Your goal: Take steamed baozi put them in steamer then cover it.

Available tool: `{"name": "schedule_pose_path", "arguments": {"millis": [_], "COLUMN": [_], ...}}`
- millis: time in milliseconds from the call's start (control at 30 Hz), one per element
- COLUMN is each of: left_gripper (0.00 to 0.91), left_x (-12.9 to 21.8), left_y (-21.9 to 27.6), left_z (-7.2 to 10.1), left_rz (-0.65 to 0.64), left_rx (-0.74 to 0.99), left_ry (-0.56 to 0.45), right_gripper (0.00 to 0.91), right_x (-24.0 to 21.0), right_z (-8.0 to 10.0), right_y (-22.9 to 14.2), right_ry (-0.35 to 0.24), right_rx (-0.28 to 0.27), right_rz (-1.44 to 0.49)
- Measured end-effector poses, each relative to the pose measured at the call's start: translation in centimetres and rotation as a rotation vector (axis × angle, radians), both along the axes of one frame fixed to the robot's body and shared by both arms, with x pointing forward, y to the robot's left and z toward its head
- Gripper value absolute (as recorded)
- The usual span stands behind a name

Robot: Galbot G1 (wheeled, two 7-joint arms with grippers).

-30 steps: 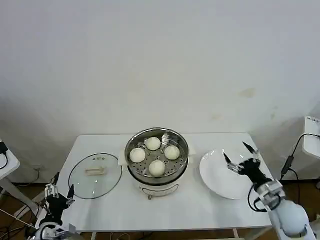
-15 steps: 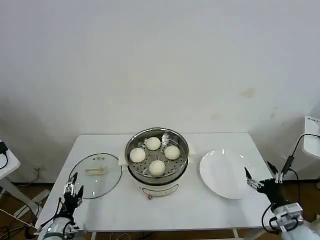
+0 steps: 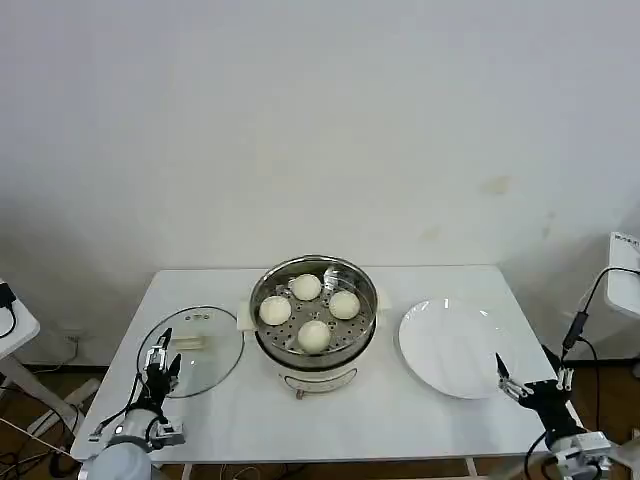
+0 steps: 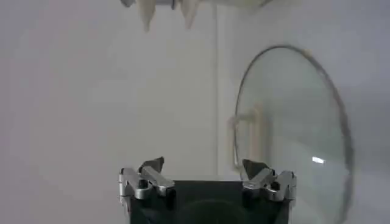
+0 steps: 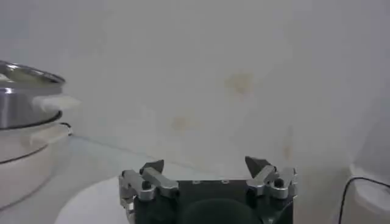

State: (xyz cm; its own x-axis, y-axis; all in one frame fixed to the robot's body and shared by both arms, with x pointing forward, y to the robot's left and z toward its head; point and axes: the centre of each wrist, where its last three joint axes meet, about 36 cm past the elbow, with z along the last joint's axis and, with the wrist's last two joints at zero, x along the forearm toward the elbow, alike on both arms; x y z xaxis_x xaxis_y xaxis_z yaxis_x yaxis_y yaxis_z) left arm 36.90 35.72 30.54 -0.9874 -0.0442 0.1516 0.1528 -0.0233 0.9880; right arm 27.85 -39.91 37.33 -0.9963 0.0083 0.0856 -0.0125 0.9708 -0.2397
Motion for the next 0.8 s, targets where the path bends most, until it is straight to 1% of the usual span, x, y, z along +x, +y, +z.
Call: {"name": "schedule_pose_path", "arguments": {"millis": [533, 800], "left_gripper": [0.907, 0.907], "left_x": [3.6, 5.0], "left_y": [-0.2, -0.1], "left_z": [-1.3, -2.0], "left_rz": [-0.001, 0.006], "left_rx": [0.005, 0.011], "left_ry": [0.014, 0.015], "right_gripper": [0.907, 0.907], "right_x": [-1.4, -1.9], "right_z": [0.8, 0.7], "right_y": [0.5, 0.6], "right_ry": [-0.002, 0.001], "right_rx": [0.031, 0.043], "right_rz": [-0.017, -0.021]}}
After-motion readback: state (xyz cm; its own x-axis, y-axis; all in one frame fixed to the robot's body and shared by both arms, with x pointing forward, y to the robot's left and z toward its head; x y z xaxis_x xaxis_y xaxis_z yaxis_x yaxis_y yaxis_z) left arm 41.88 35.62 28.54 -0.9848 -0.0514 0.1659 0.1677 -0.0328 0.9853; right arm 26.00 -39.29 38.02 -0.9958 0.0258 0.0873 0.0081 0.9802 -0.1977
